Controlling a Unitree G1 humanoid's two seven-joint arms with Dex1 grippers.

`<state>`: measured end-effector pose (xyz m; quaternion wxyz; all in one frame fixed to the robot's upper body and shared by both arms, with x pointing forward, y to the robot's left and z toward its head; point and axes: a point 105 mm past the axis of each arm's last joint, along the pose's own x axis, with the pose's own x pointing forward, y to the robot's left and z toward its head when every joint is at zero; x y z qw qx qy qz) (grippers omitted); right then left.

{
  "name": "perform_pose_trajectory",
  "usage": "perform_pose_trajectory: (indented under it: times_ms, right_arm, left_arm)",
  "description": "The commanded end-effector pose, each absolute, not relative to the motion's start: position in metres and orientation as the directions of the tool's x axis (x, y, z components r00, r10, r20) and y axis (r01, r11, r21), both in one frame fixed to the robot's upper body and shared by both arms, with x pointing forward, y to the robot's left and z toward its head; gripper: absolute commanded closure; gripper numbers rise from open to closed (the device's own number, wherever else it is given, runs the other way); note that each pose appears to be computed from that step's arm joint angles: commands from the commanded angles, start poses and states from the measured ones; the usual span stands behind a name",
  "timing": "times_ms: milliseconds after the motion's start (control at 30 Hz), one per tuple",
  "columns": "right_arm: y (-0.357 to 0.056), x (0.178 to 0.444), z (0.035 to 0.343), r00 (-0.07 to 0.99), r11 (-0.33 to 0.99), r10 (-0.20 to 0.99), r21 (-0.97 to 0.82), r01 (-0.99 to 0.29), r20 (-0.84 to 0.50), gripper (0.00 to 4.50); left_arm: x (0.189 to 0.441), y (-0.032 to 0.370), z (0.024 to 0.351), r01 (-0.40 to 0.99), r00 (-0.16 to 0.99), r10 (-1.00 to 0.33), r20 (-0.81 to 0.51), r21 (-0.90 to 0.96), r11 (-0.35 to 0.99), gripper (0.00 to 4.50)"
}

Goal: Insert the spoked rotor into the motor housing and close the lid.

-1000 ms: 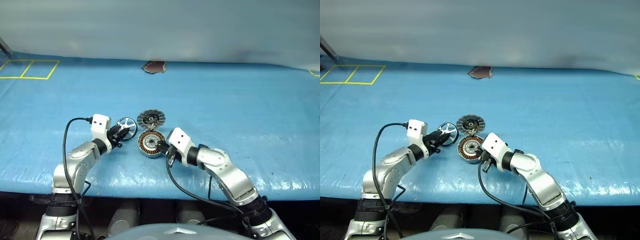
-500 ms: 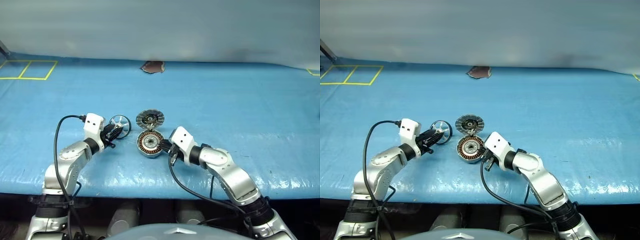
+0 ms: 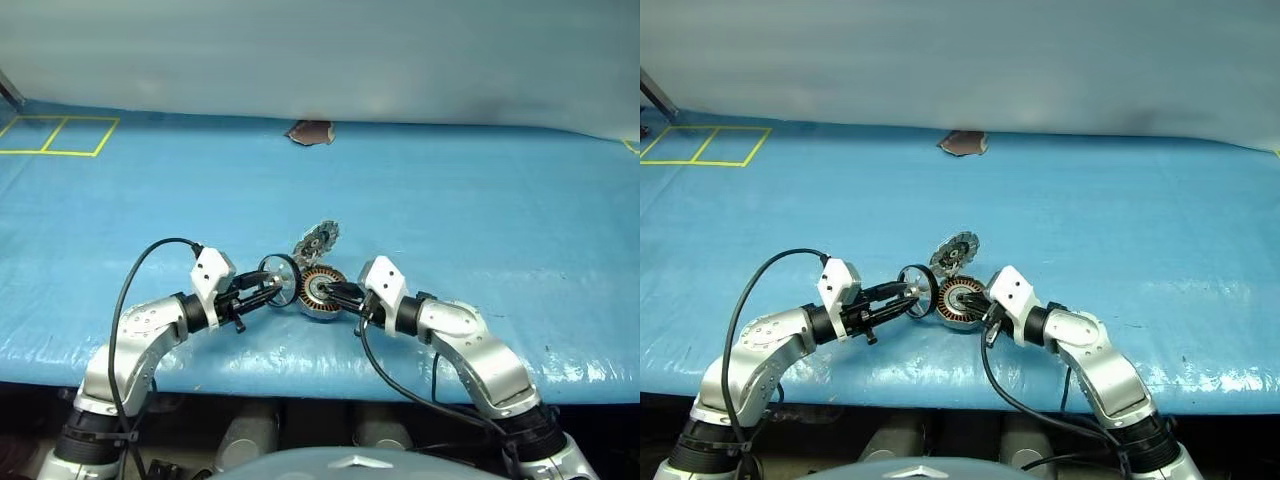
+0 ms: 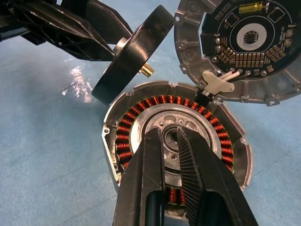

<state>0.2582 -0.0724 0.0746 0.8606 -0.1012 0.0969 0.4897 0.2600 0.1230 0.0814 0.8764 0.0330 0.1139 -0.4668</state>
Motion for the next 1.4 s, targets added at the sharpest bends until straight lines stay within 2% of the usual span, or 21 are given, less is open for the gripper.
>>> perform_pose_trajectory:
  times_ms: [33,700,1400]
  right_arm:
    - [-0.075,0.260,0.083,0.524,0.515,0.824,-0.099,-0.851,-0.216,3.90]
    - [-0.093,0.256,0.075,0.550,0.542,0.803,-0.100,-0.834,-0.230,3.90]
    - [-0.098,0.253,0.072,0.574,0.563,0.798,-0.109,-0.819,-0.185,3.90]
  left_arm:
    - [0.257,0.117,0.097,0.856,0.507,-0.839,-0.199,0.006,0.517,2.81]
    - [0.256,0.118,0.101,0.872,0.470,-0.852,-0.231,-0.030,0.489,2.81]
    - [0.269,0.090,0.102,0.940,0.329,-0.912,-0.247,-0.003,0.340,2.81]
